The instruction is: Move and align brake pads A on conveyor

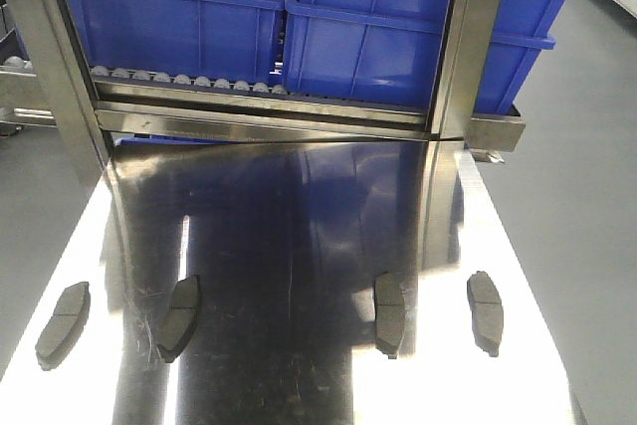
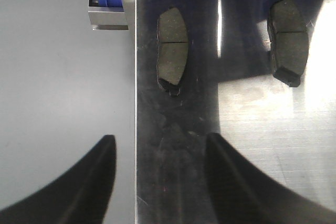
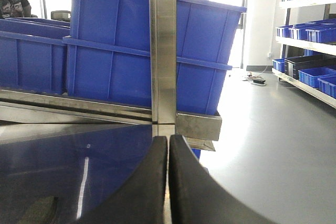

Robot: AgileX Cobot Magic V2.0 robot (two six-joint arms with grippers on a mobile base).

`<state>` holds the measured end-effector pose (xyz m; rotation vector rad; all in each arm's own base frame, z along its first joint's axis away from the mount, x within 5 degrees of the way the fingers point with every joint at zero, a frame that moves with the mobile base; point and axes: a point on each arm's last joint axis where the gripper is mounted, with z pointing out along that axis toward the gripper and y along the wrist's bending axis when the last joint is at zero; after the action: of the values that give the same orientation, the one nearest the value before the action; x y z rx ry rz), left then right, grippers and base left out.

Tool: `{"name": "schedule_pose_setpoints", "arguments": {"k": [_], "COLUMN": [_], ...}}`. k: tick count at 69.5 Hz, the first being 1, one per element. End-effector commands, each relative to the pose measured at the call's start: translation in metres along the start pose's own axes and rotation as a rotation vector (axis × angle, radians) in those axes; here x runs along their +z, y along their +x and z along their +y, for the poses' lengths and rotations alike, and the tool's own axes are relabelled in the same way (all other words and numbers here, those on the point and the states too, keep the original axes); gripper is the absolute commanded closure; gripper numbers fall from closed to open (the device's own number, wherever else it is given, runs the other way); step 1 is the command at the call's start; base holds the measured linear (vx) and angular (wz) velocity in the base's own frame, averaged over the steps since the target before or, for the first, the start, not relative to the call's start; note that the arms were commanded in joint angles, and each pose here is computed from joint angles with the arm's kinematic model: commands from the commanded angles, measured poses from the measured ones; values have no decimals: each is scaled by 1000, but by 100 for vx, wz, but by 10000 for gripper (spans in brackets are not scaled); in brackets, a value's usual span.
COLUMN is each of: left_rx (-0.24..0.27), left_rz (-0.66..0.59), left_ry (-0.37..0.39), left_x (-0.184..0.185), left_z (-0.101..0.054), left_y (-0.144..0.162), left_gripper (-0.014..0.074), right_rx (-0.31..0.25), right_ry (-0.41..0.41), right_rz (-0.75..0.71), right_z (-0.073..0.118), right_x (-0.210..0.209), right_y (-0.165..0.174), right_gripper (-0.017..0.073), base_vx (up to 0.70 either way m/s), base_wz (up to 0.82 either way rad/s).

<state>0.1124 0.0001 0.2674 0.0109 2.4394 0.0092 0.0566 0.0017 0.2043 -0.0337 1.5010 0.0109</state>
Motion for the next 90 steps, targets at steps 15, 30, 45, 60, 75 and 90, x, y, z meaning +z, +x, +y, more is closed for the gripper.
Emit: {"name": "schedule_pose_setpoints", "arguments": {"k": [15,30,45,60,75,90], "left_rx": [16,21,37,39,36,28], "left_rz": [-60,104,325,412,470,512], "left_ry": [9,38,121,115,116,115], "left_x": [2,34,92,138,171,190], "left_z": [-1,-3,-11,-11,-11,-11], "left_y": [-35,-82,-108,-121,-122,-121], "left_gripper": [118,118,118,118,118,118], "right_rx": [-2,-2,-2,-2,-2,-2], "right_ry": [5,5,5,5,5,5], "right_rz": [-72,-72,-72,-72,-72,-72], "right_z": [0,0,0,0,0,0], "right_x": [-1,-1,-1,-1,-1,-1], "right_y": [-3,-3,-3,-3,-3,-3], "right_gripper": [571,571,571,571,571,571], "base_vx": [0,0,0,0,0,0], "base_wz": [0,0,0,0,0,0]}}
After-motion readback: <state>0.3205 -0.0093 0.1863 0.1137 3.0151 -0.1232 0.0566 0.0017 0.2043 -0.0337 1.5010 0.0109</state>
